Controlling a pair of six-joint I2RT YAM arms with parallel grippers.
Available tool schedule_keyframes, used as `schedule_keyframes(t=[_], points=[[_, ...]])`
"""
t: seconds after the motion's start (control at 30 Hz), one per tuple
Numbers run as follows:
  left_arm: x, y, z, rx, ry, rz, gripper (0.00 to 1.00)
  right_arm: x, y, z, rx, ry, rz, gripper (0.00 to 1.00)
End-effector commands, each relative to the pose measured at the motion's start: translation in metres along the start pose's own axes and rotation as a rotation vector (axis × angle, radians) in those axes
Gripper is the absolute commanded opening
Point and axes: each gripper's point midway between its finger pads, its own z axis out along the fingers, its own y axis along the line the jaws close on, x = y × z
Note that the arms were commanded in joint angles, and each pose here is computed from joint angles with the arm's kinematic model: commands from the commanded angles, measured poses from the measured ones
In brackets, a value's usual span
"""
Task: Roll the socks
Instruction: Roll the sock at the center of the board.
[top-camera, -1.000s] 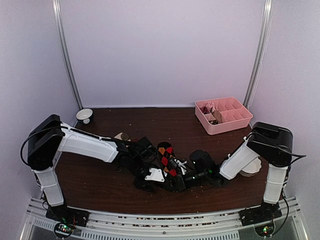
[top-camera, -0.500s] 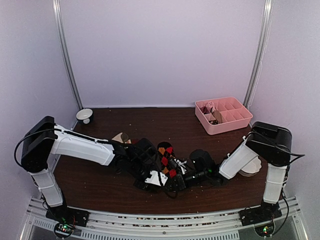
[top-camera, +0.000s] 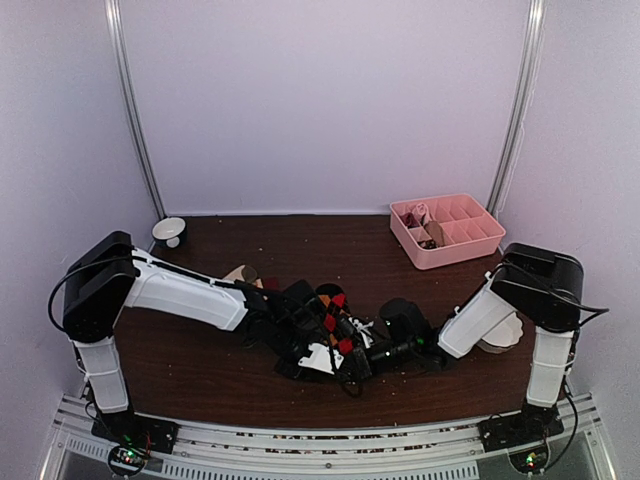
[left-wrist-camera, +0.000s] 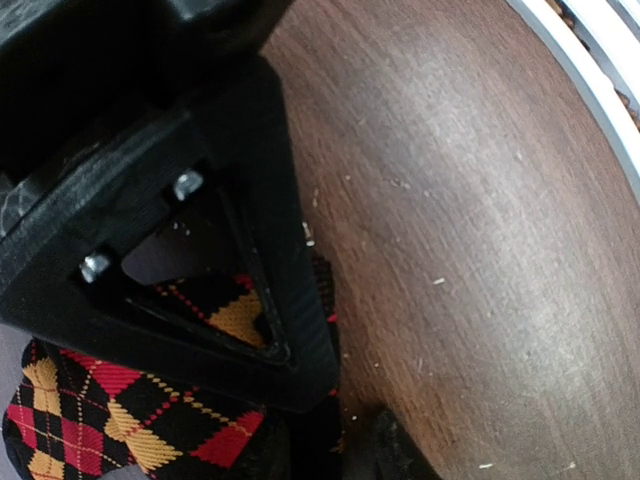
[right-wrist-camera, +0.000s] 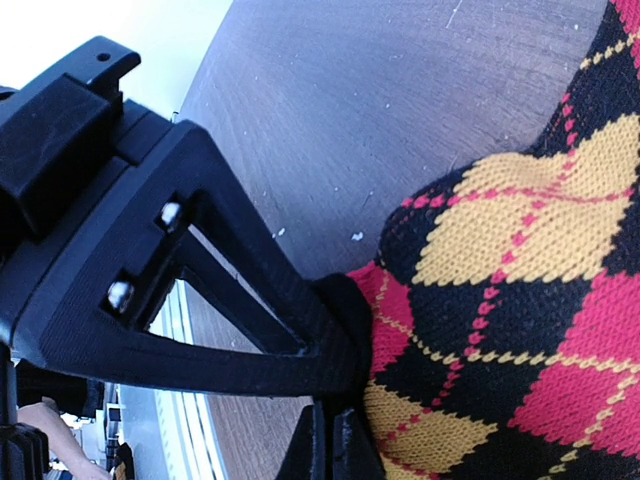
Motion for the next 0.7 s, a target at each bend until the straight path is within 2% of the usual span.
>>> schedule_keyframes(t=[0.0,0.07,0.13,0.23,0.3,0.53,0.57,0.6,0.63,0.67], points=[[0.016,-0.011,0.006,0.039,0.048,-0.006,0.20,0.029,-0.034,-0.002,0.098,0.076,0.109,0.00],[0.017,-0.014,0.005,0.045,0.046,-0.008,0.13,0.028,-0.034,-0.002,0.094,0.073,0.109,0.00],[0.018,-0.016,0.006,0.054,0.051,-0.019,0.01,0.026,-0.032,-0.002,0.088,0.066,0.102,0.00],[0.020,-0.017,0.005,0.121,0.046,-0.103,0.00,0.017,-0.026,-0.007,0.088,0.024,0.057,0.01],[0.019,-0.017,0.001,0.176,0.021,-0.181,0.00,0.012,-0.025,-0.014,0.116,-0.006,0.005,0.08],[0.027,-0.038,-0.014,0.340,-0.010,-0.393,0.00,-0.007,-0.030,-0.055,0.280,-0.176,-0.171,0.51],[0.028,-0.042,-0.016,0.363,-0.011,-0.413,0.00,-0.013,-0.031,-0.064,0.316,-0.218,-0.188,0.64],[0.027,-0.046,-0.018,0.384,-0.018,-0.424,0.00,-0.017,-0.031,-0.073,0.346,-0.253,-0.208,0.92],[0.028,-0.049,-0.020,0.398,-0.022,-0.434,0.00,-0.027,-0.023,-0.085,0.364,-0.312,-0.242,1.00],[0.028,-0.052,-0.021,0.406,-0.022,-0.439,0.00,-0.032,-0.021,-0.096,0.392,-0.356,-0.269,1.00]])
